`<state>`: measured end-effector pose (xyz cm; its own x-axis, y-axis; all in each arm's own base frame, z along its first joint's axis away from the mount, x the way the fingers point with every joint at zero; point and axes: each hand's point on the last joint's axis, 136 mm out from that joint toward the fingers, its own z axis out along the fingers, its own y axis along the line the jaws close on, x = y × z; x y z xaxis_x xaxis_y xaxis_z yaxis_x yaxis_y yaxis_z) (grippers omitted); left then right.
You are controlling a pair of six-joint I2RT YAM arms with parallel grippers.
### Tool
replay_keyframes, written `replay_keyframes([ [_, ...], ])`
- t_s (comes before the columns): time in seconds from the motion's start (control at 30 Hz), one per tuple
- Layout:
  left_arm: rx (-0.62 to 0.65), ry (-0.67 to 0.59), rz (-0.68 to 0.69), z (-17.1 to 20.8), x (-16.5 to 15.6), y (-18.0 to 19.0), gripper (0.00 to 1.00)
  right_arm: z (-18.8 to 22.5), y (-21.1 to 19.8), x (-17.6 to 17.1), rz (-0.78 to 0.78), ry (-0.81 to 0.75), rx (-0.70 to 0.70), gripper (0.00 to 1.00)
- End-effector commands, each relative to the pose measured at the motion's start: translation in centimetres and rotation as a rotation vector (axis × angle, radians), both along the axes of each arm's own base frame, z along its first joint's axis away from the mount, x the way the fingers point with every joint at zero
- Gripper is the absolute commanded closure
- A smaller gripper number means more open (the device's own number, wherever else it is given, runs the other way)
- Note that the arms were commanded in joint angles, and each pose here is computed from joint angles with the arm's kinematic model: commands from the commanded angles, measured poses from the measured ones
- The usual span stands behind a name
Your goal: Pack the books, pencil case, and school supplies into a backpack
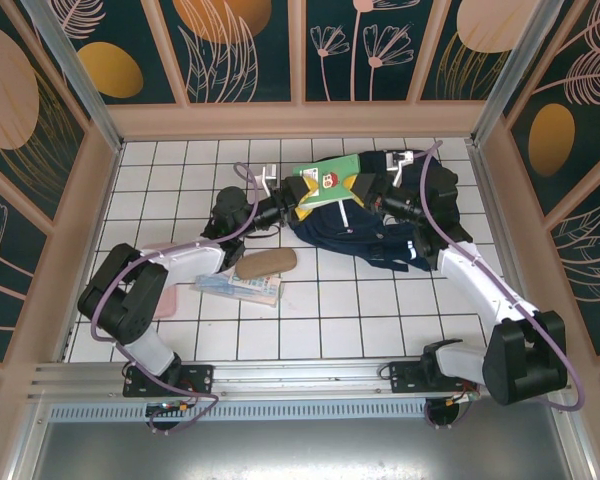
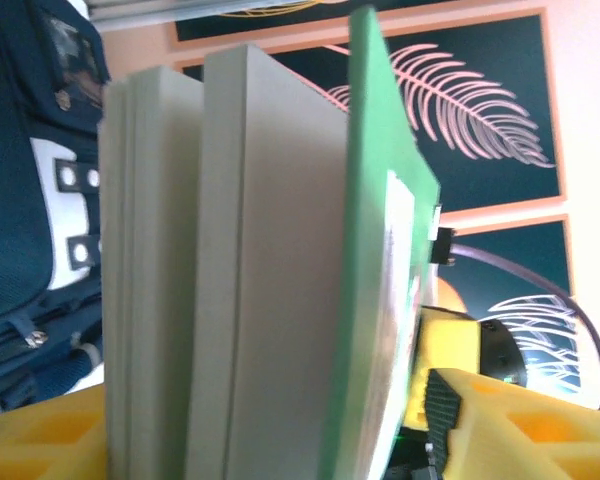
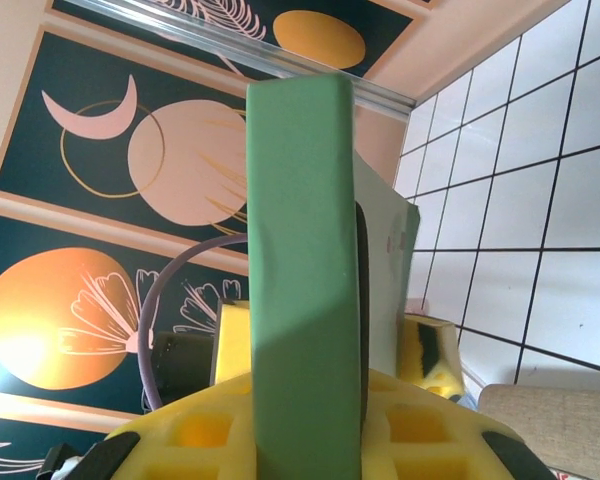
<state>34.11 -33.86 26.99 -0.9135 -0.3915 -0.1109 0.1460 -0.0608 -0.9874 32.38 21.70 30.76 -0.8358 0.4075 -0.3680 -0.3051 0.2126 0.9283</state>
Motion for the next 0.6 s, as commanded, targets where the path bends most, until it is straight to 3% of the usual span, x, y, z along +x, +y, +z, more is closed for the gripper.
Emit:
replay_keyframes([
  [0.0, -0.099, -0.088, -0.013, 3.6, 0.0, 0.7, 0.39, 2.2, -0.3, 0.3, 0.011, -0.081, 0.03, 1.0],
  [0.13, -0.079, -0.086, 0.007, 3.4, 0.3, 1.6, 0.49, 1.7, -0.7, 0.6, 0.0, -0.074, 0.025, 1.0],
  [0.2, -0.058, -0.089, 0.021, 3.3, 0.6, 1.9, 0.65, 1.6, -0.8, 0.8, 0.0, -0.071, 0.024, 1.0],
  [0.3, -0.019, -0.098, 0.022, 3.2, 0.9, 1.7, 0.74, 1.3, -0.6, 1.0, 0.011, -0.067, 0.017, 1.0],
  [0.37, -0.004, -0.101, 0.019, 3.1, 1.1, 1.5, 0.9, 1.3, -0.6, 1.2, 0.015, -0.067, 0.01, 1.0],
  [0.43, 0.001, -0.098, 0.019, 3.0, 1.3, 1.4, 0.98, 1.1, -0.5, 1.4, 0.018, -0.065, 0.001, 1.0],
  [0.5, 0.005, -0.094, 0.025, 2.9, 1.6, 1.6, 0.99, 0.7, -0.5, 1.8, 0.012, -0.055, -0.023, 0.8],
  [0.57, 0.012, -0.086, 0.042, 2.6, 2.0, 2.3, 1.0, -0.1, -0.7, 2.3, -0.003, -0.046, -0.072, 0.51],
])
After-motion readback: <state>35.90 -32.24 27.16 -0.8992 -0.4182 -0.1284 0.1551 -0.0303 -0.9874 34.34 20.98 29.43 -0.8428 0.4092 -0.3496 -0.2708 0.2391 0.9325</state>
